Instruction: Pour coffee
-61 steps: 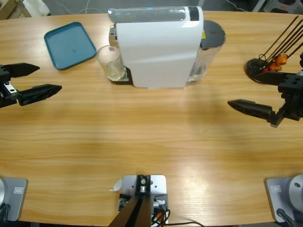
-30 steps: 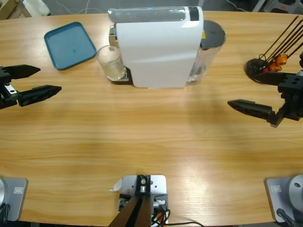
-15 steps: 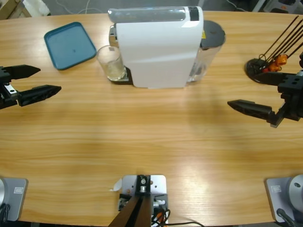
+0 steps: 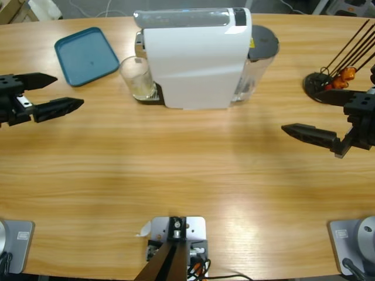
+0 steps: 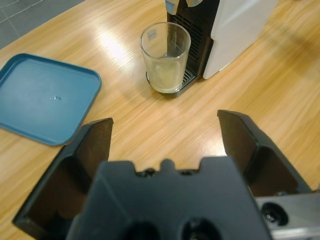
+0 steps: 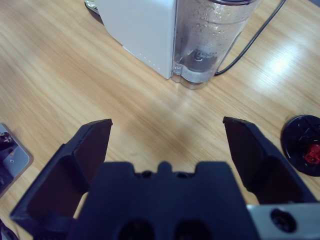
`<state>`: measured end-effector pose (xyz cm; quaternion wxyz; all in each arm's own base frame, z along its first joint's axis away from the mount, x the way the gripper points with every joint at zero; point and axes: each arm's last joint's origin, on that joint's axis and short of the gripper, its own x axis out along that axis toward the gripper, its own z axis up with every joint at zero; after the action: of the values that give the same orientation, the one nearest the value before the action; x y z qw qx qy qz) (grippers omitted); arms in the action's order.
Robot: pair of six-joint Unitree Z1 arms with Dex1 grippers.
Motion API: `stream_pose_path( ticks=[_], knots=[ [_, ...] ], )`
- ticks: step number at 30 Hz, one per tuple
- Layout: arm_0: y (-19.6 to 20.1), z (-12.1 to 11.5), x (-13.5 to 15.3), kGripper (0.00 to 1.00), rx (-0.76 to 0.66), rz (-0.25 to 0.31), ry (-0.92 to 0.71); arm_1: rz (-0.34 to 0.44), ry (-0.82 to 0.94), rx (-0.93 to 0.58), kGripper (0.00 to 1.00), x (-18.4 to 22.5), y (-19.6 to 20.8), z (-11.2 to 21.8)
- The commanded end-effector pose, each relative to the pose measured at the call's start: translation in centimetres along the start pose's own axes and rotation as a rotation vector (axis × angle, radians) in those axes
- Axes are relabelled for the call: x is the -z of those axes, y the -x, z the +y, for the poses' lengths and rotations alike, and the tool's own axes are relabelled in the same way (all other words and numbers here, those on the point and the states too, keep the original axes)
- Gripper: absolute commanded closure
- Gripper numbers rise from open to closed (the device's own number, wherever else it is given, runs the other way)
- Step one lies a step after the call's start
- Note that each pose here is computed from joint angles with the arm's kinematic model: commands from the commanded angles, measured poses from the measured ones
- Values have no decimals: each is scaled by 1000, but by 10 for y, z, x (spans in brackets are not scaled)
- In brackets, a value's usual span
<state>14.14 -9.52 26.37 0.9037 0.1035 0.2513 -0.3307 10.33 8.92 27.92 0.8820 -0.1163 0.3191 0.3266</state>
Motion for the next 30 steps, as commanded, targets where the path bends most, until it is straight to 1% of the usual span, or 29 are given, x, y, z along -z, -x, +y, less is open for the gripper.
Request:
stream_pose_path(
  ticks=[1,4,8,12,16,22,25,30],
  knots=[
    [-31,0,9,86,30,50,-44,23,9,-10,0,4,-4,1],
    [-40,1,7,83,44,42,-44,49,10,-11,0,3,-10,2],
    [-52,0,9,86,81,56,-41,47,10,-5,0,3,-10,1],
    [-70,2,10,87,127,54,-29,49,11,-1,0,3,-10,1],
    [-82,5,11,87,136,51,-24,51,11,1,0,3,-10,1],
    [-99,13,9,85,129,13,-12,54,11,2,0,3,-11,1],
    [-110,15,6,85,150,-14,-13,53,11,2,0,3,-10,1],
    [-127,15,5,84,203,-33,-6,51,12,1,0,3,-10,1]
  ],
)
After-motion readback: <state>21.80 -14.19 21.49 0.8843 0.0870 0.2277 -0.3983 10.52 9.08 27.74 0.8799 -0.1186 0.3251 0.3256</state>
